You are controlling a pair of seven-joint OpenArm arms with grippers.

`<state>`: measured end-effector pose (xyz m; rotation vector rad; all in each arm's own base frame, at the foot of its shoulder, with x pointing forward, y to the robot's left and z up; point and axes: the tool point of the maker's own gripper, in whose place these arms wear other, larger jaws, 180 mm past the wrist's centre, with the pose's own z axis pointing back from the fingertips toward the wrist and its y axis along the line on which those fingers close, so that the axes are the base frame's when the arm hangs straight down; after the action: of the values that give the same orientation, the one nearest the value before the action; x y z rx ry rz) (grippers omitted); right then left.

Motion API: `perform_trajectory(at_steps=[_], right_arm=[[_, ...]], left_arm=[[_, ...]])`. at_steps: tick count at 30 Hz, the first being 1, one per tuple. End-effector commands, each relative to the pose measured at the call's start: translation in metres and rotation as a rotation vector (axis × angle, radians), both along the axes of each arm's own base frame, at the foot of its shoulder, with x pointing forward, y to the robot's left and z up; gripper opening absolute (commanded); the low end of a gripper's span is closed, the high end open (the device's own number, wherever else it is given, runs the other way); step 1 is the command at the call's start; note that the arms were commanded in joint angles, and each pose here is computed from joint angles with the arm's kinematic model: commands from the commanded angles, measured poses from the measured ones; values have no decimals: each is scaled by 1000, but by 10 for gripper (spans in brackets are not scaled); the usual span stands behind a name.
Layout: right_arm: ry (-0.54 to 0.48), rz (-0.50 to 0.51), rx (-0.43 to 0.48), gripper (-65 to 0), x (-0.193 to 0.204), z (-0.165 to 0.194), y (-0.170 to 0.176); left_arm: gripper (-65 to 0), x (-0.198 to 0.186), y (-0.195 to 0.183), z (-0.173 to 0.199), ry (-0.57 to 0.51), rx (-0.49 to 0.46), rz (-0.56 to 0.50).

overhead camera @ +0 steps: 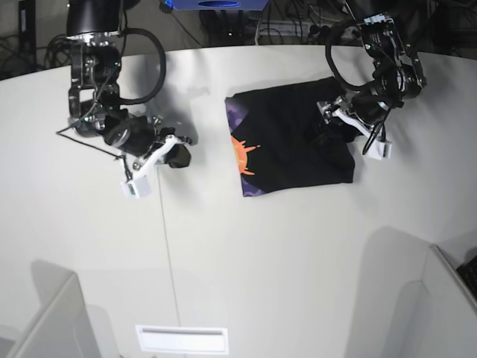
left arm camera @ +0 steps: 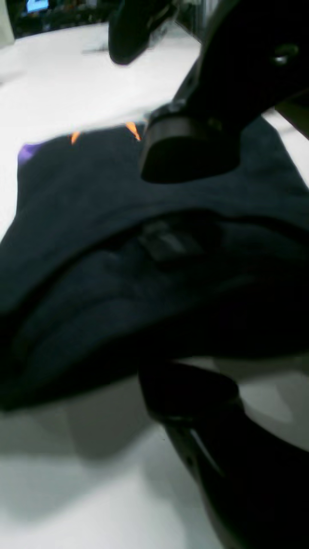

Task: Fold the T-shirt properly
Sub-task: 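Grasp the bundle edge with the left gripper and flip it over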

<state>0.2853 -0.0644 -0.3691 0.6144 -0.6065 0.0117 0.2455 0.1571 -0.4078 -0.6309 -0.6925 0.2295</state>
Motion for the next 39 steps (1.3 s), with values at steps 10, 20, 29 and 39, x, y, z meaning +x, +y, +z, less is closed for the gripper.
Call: perform_trajectory(at_steps=[10, 20, 29, 39], right_arm=[[-40, -59, -40, -650, 6, 7, -36], [-23, -77, -50, -650, -1, 1, -45], [12, -291, -91, -650, -16, -6, -119], [69, -462, -144, -650, -54, -16, -180]], left_arm=[[-536, 1, -18, -12, 47, -25, -9], [-650, -1, -21, -24, 90, 200, -238], [-650, 19, -47, -27, 43, 481, -562], [-650, 42, -102, -19, -96, 726, -901]])
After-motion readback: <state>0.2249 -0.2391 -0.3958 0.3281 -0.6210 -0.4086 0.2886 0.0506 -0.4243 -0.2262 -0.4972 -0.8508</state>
